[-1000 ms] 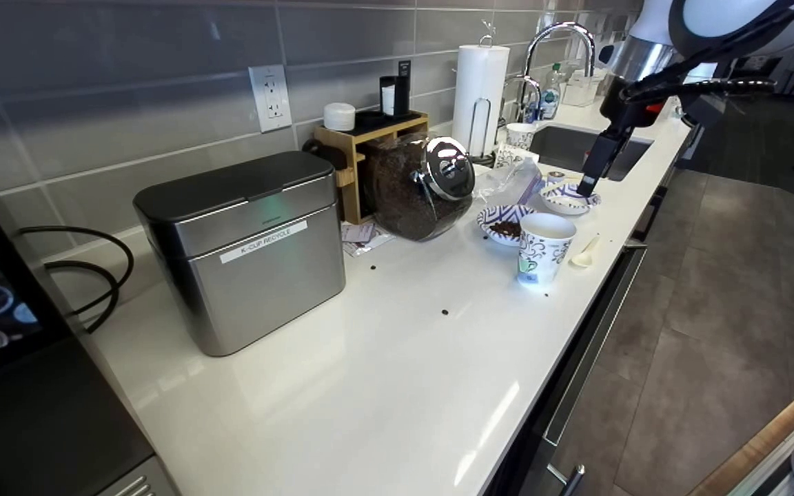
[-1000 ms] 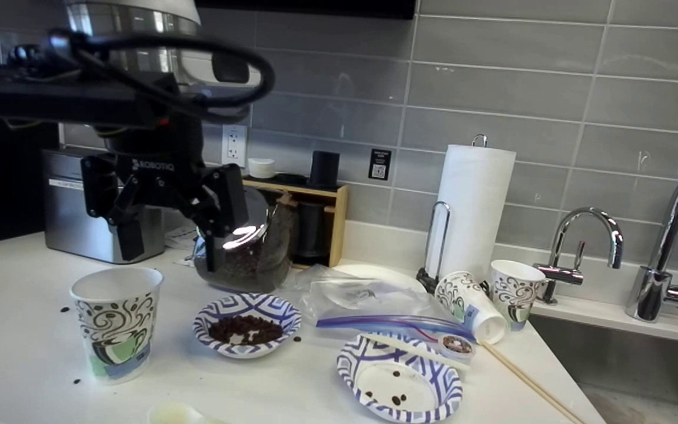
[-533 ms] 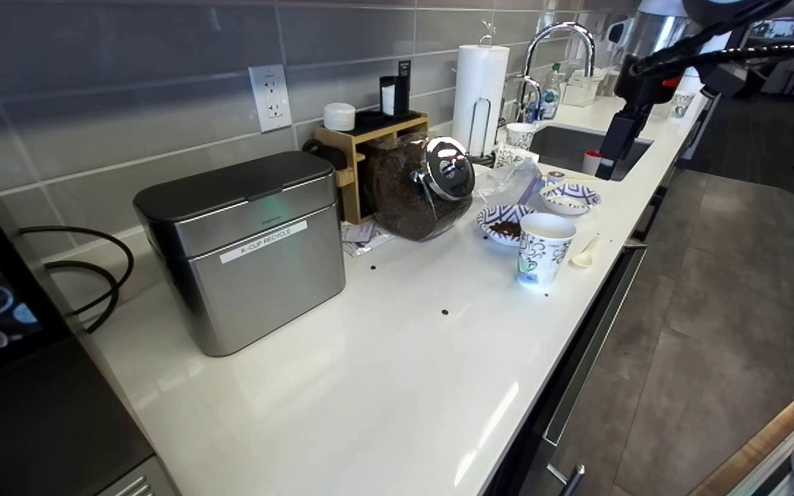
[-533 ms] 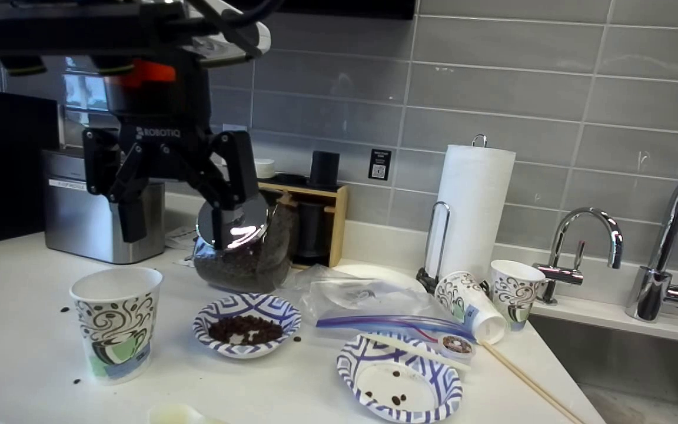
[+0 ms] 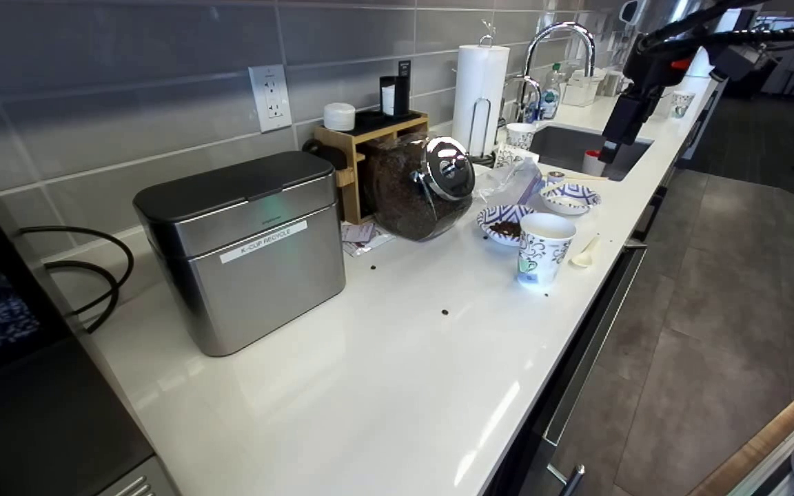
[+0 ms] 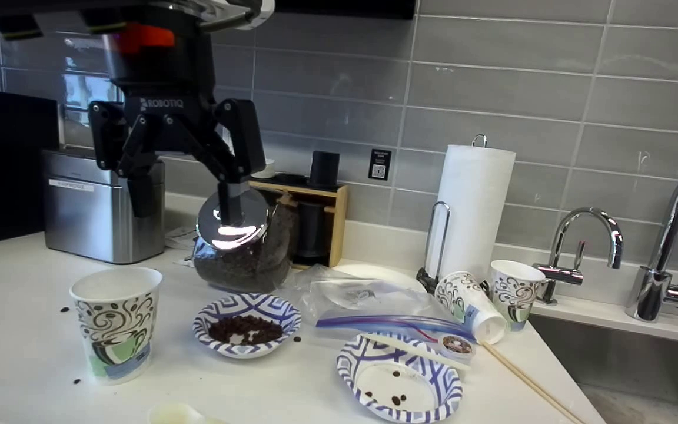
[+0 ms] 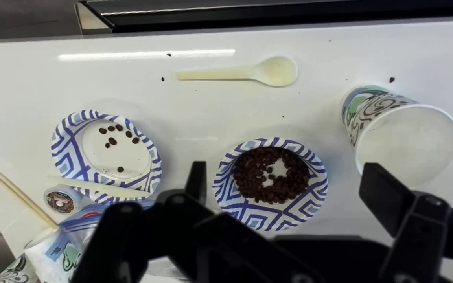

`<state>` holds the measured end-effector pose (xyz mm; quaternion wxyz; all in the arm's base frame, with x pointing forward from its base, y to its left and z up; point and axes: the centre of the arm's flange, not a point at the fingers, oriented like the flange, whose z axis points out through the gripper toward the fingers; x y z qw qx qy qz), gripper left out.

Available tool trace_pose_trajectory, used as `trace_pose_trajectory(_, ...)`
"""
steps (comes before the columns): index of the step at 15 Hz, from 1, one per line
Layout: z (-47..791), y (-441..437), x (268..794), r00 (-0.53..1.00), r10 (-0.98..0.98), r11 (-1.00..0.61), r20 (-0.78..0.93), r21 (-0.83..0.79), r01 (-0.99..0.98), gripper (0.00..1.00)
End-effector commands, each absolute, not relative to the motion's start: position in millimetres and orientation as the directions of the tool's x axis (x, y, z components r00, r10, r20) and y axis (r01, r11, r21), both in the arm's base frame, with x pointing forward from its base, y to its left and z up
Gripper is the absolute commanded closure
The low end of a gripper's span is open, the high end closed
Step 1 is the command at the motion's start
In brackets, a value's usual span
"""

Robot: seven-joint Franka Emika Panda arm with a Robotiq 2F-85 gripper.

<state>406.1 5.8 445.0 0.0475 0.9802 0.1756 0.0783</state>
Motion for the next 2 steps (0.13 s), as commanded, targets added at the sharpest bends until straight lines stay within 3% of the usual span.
trace_pose_trajectory(1, 446.7, 5.8, 405.6, 0.926, 0.349, -0.935, 0.141, 0.121, 0.334, 0.00)
trace_pose_trajectory(2, 447.8, 5.7, 405.3, 0.927, 0.347, -0.936, 0.144, 0.122, 0.331, 0.00)
